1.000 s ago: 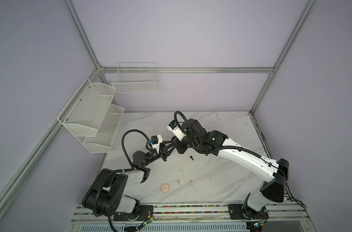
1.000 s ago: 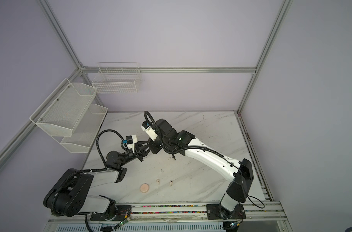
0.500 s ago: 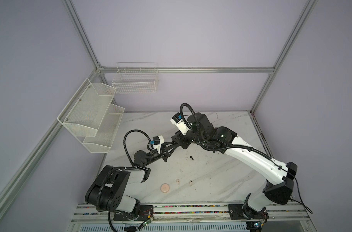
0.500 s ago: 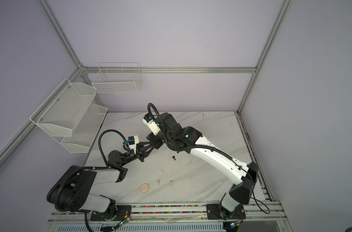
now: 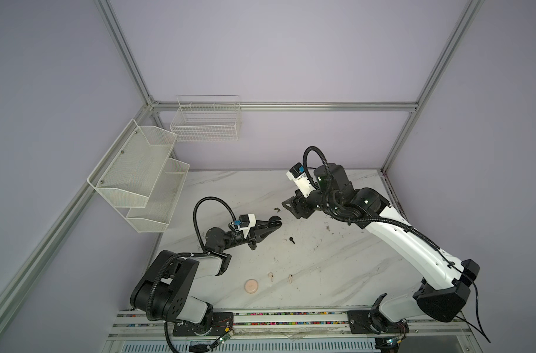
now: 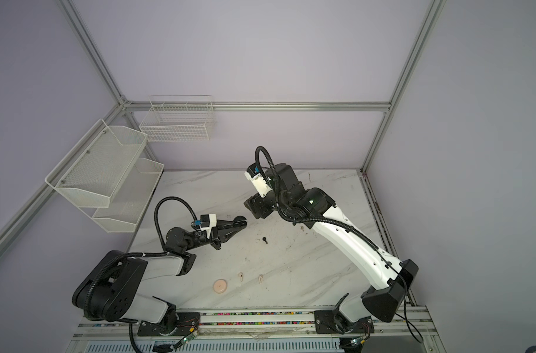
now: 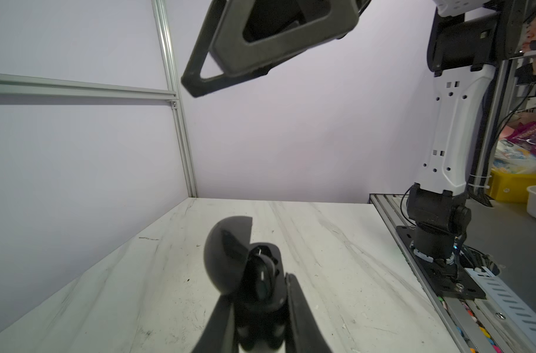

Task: Insert wireless bluetooth earbuds into charging case
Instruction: Insert the wireless bluetooth earbud into the charging case.

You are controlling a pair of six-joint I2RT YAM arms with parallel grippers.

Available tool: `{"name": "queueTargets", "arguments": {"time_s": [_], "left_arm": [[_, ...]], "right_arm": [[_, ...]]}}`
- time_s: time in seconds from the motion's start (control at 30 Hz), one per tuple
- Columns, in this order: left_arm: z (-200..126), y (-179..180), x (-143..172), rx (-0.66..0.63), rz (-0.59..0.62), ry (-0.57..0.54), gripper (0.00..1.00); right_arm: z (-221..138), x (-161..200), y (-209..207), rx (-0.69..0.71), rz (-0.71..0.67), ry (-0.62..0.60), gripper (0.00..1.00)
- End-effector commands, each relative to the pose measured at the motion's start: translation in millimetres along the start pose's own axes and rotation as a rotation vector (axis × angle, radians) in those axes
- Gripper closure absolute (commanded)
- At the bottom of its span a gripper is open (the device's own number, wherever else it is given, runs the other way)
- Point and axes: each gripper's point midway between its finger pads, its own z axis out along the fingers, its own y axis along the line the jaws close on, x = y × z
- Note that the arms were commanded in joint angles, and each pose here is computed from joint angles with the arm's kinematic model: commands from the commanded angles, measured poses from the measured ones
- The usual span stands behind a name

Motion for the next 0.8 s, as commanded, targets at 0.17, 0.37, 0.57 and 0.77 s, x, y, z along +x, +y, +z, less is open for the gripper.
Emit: {"name": "queueTargets", "arguments": {"time_s": [0.17,0.37,0.57,0.77], "left_arm": [[9.2,-3.0,-27.3,0.063,0.207,-0.059,1.00],[8.7,1.3,-25.3,0.040,0.202,-0.053,1.00],[7.2,4.7,-24.2,0.008,0.165,-0.053,1.00],[-6.5,-2.8,-25.2,-0.077,0.107,-0.063,1.00]], "right_arm": [[11.8,20.3,22.8,-0.160,0.034,0.060,0.24],[19.0,33.0,31.4,-0.217,0.093,0.084,0.17],[15.6,44.7,14.6,-0.116,0.128,0.064,0.20],[-4.6,80.6,-22.5,0.039,0.252,0.048,0.31]]}}
